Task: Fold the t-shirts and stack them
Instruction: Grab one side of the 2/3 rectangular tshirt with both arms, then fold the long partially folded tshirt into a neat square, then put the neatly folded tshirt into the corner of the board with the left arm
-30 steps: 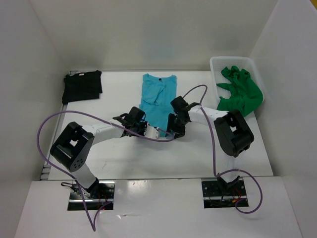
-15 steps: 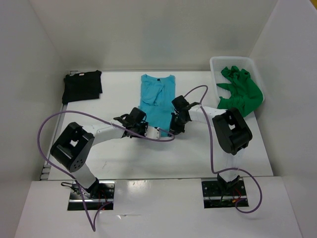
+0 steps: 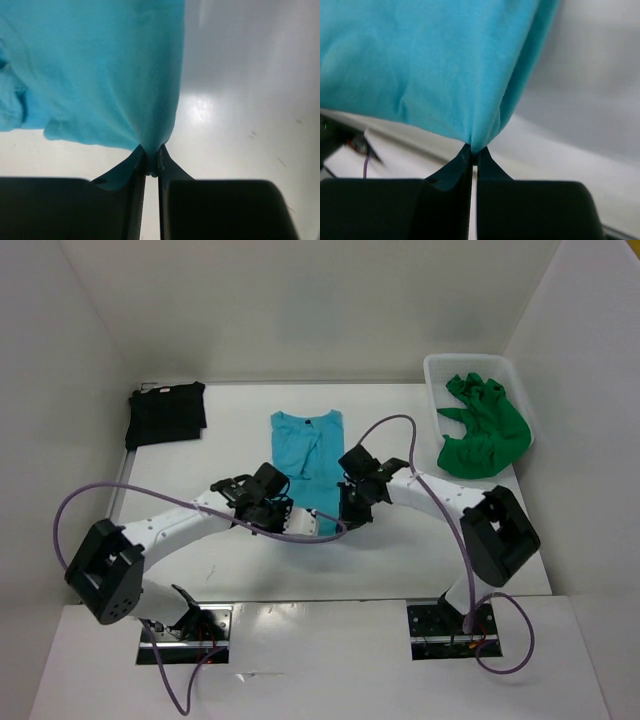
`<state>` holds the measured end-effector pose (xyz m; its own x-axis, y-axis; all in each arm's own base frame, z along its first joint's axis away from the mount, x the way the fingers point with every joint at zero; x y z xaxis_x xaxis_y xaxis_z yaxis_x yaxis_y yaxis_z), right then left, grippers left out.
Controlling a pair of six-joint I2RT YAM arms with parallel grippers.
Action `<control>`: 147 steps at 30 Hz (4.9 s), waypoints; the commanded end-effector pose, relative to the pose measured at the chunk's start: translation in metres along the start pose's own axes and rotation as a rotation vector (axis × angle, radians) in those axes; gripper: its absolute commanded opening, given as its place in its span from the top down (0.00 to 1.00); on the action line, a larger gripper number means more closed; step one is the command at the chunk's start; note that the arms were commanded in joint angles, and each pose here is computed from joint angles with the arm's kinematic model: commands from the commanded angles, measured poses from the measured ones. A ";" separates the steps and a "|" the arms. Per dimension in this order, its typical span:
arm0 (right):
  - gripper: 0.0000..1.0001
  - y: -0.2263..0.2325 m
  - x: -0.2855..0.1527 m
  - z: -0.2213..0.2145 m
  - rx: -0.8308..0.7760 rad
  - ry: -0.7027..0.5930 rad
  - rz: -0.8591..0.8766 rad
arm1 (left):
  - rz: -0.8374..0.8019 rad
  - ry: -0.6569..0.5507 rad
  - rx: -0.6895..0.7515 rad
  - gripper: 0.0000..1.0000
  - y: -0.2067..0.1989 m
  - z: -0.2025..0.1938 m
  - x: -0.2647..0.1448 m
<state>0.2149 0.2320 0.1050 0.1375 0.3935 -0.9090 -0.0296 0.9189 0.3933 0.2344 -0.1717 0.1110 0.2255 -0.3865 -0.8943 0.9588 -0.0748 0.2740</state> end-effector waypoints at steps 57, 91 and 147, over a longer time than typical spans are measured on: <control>1.00 -0.021 -0.004 0.161 0.111 0.012 0.309 | -0.012 -0.232 -0.886 0.87 0.193 -0.037 0.013; 1.00 -0.037 0.032 0.214 -0.010 -0.230 -0.093 | 0.046 -0.206 -0.908 0.44 0.199 -0.014 0.050; 0.55 -0.017 -0.088 0.175 0.040 -0.444 -0.088 | -0.500 -0.205 -1.504 0.16 0.104 -0.082 0.128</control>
<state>0.3797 0.1836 0.1744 0.4946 0.2827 -0.8219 0.0299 0.9395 0.3411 0.4039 -0.1620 0.0702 0.0612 -0.8030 -0.5928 0.3716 0.5695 -0.7332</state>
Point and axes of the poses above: each gripper's point midway between its finger pads, its own x axis out along the fingers, its own y axis along the line the jaws close on, z = x × y, the point moved 5 cm from there along -x, back along the fingers, and after that the axes turned 1 degree about -x, right-handed, at the moved point
